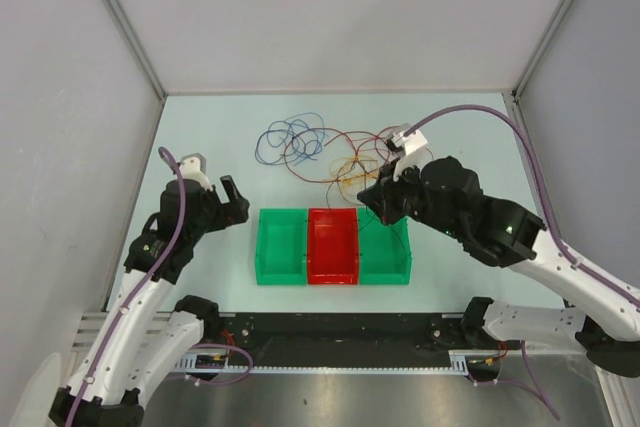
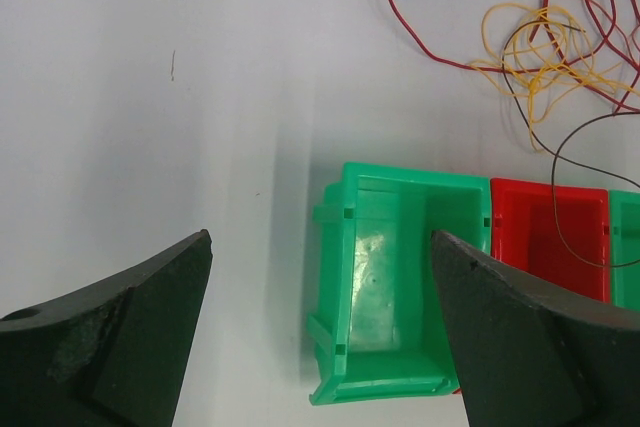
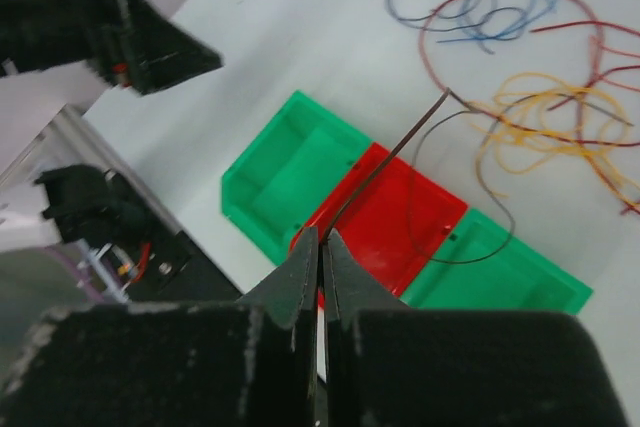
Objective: Untangle the cables
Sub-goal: Place the cable in the bin.
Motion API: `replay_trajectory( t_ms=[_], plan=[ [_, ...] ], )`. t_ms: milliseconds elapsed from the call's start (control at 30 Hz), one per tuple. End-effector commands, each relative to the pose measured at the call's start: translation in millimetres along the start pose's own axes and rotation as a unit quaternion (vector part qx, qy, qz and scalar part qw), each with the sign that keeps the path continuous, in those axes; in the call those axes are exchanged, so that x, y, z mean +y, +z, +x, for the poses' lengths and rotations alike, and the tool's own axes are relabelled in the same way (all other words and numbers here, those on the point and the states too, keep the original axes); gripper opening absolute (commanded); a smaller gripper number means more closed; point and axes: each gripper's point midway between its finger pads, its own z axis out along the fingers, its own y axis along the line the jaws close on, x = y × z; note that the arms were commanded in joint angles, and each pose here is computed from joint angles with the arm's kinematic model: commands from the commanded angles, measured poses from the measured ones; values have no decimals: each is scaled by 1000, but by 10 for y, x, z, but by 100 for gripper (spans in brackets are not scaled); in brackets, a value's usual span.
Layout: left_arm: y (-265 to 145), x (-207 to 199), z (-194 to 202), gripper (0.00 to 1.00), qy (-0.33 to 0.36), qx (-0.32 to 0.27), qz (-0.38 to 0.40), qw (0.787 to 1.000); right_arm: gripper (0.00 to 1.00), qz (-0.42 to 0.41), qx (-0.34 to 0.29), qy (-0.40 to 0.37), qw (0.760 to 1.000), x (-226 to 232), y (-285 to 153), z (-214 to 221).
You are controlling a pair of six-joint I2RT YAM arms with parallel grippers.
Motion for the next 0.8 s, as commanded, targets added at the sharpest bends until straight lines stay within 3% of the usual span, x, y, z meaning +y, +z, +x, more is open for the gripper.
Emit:
replay_trajectory(
  t_ms=[0, 200, 333, 767],
  plan=[
    [-33, -52, -148, 95, -5, -21, 13, 1000, 0, -126, 97, 0, 987, 446, -94, 397],
    [-19, -46, -149, 95, -6, -20, 15, 1000, 0, -188, 209, 2, 960, 723, -78, 906],
    [-28, -45, -157, 95, -8, -21, 15, 1000, 0, -237, 257, -5, 937, 848, -290, 1082],
    [-39, -64, -164, 95, -7, -24, 21, 999, 0, -323, 323, 11, 889, 743, -1230, 1241]
  ],
)
